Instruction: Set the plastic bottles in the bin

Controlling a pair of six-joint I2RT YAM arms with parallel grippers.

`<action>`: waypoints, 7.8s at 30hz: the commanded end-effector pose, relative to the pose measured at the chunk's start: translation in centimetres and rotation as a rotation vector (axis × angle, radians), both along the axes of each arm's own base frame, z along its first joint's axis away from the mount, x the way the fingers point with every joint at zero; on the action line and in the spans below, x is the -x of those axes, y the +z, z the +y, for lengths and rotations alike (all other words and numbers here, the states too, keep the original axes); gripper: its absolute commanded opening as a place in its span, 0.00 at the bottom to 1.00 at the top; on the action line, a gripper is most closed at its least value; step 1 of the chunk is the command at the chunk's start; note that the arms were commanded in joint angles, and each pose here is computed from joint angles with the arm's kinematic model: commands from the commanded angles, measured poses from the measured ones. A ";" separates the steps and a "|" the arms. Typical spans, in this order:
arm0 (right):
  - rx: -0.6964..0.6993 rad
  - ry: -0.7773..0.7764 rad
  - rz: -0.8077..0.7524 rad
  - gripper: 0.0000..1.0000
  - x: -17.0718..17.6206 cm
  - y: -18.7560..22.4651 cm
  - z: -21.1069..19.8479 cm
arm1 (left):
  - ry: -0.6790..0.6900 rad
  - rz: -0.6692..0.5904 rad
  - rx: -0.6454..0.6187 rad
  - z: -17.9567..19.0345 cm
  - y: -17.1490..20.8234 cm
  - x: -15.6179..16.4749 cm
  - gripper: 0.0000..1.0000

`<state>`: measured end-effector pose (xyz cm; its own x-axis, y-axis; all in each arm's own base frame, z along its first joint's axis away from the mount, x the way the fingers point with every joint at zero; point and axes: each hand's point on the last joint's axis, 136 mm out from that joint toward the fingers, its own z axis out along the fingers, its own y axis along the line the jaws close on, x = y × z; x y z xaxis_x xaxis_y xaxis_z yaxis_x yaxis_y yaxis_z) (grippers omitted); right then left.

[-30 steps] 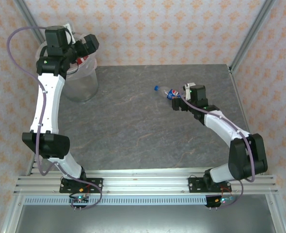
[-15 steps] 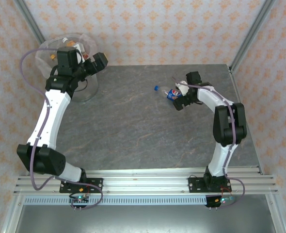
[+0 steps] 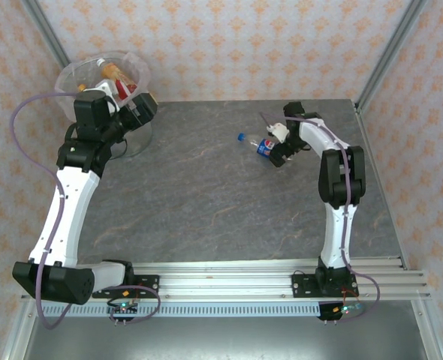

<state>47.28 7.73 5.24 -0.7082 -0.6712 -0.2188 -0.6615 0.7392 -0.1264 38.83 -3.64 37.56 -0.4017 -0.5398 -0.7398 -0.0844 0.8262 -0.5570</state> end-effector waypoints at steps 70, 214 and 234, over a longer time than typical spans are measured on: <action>-1.099 -0.261 -0.417 0.37 12.5 16.7 15.4 | -0.630 -0.059 0.138 -16.3 -4.9 2.9 1.00; -0.945 -0.316 -0.678 0.99 13.6 19.2 16.9 | 0.303 -0.283 -0.524 7.0 13.7 -5.3 0.43; -0.882 -0.383 -0.680 0.99 12.7 17.5 16.1 | 0.598 -0.283 -0.492 18.0 14.5 -11.5 0.43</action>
<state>34.13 24.30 22.85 -0.3945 0.1105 -0.9122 -0.4015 0.8722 0.2793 50.03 13.78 51.95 0.0754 -0.1508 -0.9857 -0.4755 0.8634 -0.1685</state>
